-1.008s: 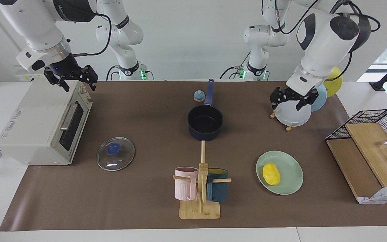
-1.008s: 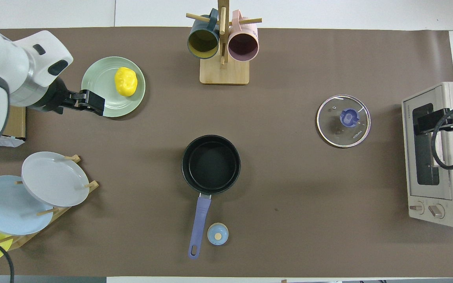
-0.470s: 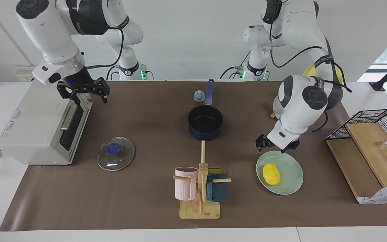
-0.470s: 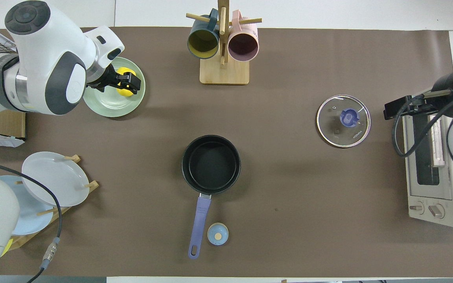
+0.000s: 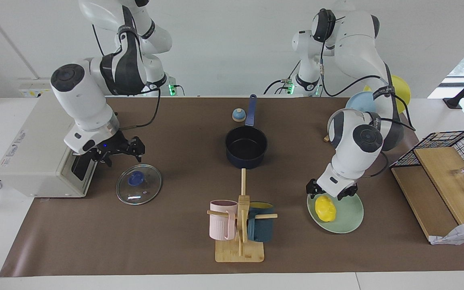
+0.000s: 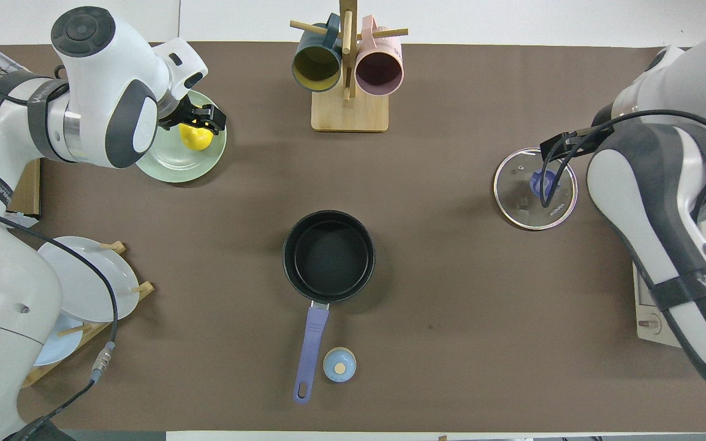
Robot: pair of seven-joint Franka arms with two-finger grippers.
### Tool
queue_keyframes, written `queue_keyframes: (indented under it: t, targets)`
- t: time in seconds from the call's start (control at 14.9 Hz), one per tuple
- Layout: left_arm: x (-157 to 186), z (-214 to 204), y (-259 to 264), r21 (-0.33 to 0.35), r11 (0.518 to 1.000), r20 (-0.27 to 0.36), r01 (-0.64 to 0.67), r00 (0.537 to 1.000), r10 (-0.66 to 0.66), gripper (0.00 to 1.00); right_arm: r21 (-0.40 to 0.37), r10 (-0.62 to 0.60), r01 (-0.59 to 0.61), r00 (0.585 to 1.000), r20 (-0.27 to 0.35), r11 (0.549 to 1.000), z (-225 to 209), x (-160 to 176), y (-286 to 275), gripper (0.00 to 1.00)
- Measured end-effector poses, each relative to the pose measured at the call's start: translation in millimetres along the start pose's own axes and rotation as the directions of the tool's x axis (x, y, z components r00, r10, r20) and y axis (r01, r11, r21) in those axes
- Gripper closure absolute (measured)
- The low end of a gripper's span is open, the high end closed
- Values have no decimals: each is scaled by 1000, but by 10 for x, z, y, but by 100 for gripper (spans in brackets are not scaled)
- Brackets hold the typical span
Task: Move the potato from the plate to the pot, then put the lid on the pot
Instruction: 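Grasp the potato with the left gripper while the right gripper reaches the lid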
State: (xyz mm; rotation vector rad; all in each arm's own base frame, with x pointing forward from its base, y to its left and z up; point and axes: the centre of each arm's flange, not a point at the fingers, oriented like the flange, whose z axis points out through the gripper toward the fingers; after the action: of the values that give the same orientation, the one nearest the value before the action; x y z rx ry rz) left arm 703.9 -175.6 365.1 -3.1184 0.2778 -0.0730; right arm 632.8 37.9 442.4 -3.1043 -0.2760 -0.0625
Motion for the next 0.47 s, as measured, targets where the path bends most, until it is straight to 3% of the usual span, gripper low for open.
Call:
queue_keyframes:
  t: [0.13,0.47]
  targets:
    - [9,96,-10,-1,1000,-11,1,1000,-1,0,2,-50,50,999,13,999,352,-70,-72,0]
    - [30,155,-68,0,1000,-50,19,999,-19,0,9,-153,153,988,36,988,634,-147,-146,0]
